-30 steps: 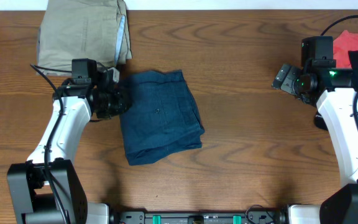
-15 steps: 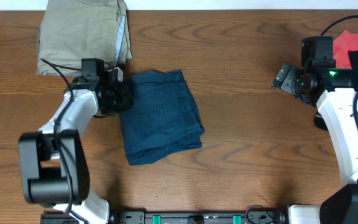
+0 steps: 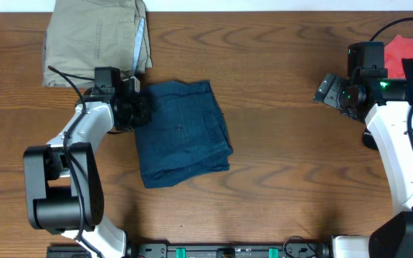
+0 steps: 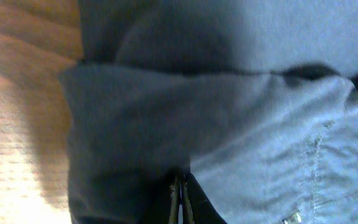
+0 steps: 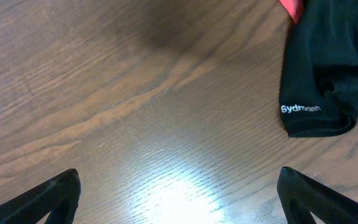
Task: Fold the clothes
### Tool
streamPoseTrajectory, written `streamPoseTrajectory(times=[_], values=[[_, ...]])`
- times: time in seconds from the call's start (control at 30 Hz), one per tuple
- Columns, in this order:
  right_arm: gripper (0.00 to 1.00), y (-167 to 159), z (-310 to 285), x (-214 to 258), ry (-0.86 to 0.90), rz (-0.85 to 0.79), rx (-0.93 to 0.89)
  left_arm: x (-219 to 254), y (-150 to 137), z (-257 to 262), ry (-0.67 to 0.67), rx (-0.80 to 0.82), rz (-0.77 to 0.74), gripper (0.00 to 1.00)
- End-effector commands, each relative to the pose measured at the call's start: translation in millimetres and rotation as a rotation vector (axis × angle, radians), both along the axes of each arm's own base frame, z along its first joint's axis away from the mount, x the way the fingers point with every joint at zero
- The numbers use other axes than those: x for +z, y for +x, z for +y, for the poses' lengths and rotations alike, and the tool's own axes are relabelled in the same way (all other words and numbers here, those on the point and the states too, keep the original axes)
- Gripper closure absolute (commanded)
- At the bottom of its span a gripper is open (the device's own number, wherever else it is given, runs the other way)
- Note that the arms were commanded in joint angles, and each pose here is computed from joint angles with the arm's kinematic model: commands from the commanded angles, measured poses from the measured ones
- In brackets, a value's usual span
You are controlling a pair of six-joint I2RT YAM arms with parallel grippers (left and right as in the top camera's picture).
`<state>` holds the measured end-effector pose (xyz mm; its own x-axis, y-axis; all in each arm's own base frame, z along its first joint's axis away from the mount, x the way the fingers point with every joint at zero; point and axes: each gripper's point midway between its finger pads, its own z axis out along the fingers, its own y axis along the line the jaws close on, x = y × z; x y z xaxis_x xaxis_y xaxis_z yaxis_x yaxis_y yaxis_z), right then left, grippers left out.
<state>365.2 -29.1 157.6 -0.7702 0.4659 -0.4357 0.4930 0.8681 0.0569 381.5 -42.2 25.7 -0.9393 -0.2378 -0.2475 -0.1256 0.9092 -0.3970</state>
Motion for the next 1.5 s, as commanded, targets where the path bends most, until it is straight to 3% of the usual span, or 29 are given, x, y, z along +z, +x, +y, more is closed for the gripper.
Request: streamPoseTrajectory(times=[0.0, 0.17, 0.3, 0.6, 1.0, 1.27, 1.47], values=[[0.01, 0, 0, 1, -0.001, -0.004, -0.006, 45, 12, -4, -0.038, -0.003, -0.091, 0.94], [0.01, 0, 0, 1, -0.001, -0.004, -0.006, 85, -9, -3, -0.022, 0.003, -0.12, 0.94], [0.01, 0, 0, 1, -0.001, -0.004, -0.006, 88, -31, 7, 0.037, 0.027, -0.059, 0.94], [0.01, 0, 0, 1, 0.0, -0.004, -0.006, 28, -67, 8, 0.045, 0.032, 0.166, 0.94], [0.01, 0, 0, 1, -0.001, -0.004, -0.006, -31, -71, 1, 0.0, 0.019, 0.303, 0.94], [0.01, 0, 0, 1, -0.001, -0.004, -0.006, 11, -67, 1, 0.003, 0.02, 0.226, 0.94], [0.01, 0, 0, 1, -0.001, -0.004, -0.006, 59, -85, -1, 0.001, 0.035, 0.167, 0.94]])
